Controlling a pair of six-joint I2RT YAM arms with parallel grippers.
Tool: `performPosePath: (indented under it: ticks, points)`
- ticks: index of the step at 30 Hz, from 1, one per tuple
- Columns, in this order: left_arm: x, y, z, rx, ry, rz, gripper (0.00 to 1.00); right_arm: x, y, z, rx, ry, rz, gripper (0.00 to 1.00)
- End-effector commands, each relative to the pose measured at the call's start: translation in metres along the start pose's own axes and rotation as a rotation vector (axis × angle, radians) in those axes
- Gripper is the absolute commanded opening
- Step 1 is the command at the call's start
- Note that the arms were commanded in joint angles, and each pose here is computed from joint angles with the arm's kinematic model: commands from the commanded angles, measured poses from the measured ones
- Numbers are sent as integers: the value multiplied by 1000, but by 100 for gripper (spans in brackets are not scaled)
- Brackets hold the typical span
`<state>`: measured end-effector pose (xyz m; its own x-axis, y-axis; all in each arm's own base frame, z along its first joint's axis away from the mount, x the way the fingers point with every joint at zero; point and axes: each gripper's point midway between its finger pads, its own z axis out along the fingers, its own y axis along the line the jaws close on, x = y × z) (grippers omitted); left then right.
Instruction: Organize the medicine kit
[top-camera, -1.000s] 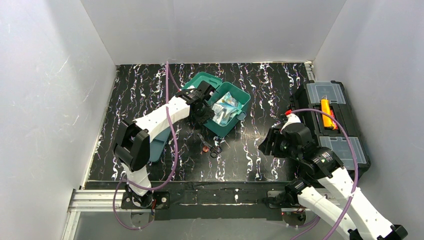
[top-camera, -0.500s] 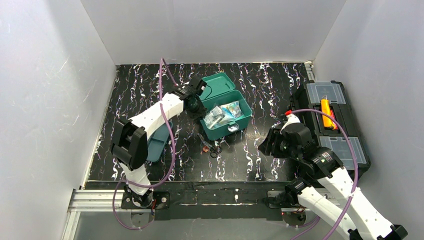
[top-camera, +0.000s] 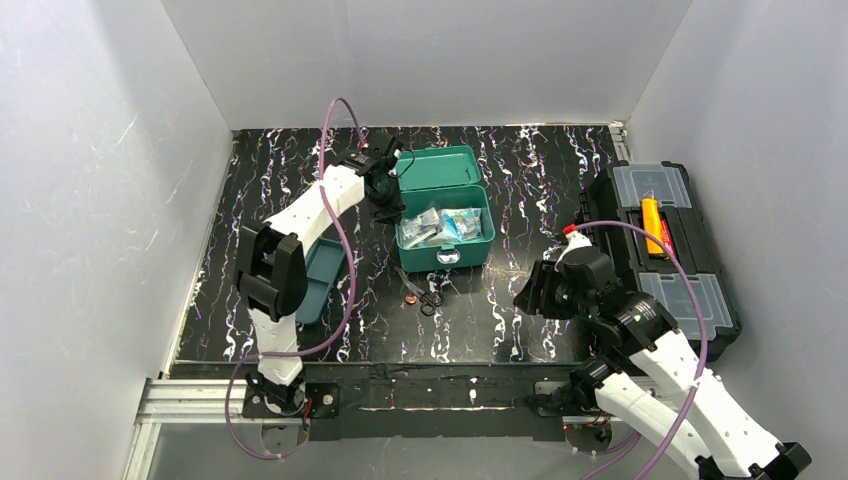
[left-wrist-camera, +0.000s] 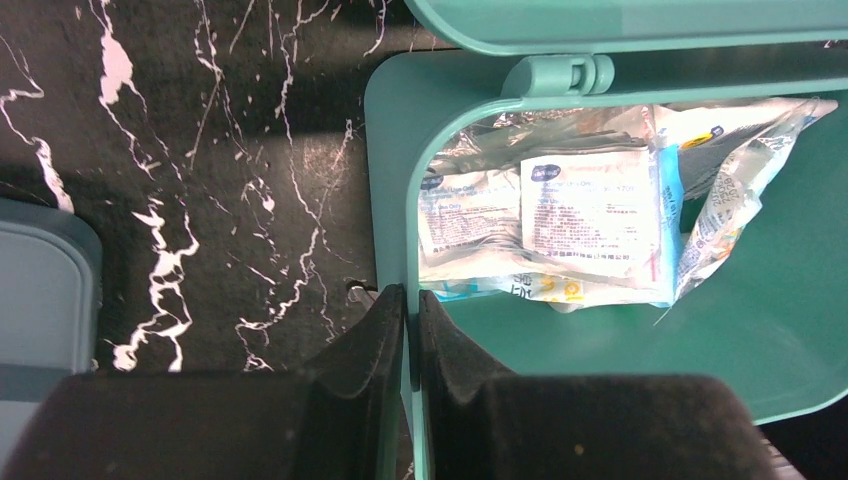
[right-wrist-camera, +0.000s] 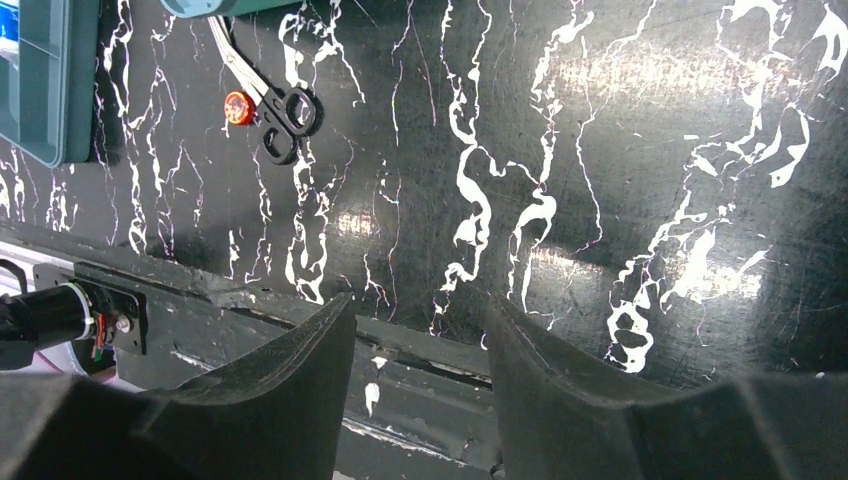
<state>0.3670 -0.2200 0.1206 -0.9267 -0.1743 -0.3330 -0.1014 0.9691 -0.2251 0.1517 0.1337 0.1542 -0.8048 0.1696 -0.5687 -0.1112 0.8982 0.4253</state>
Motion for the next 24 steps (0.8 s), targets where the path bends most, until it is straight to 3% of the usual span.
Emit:
performPosePath:
  ticks: [1,11,24]
  points:
    - [-1,1,-8,32,19,127,0,-5,8,4,-34,-17,5,57]
    - [46,20,-5,66,67,115,0,0,5,8,-32,-6,5,57]
    - [85,23,-40,48,55,234,0,2,5,11,-37,0,12,57]
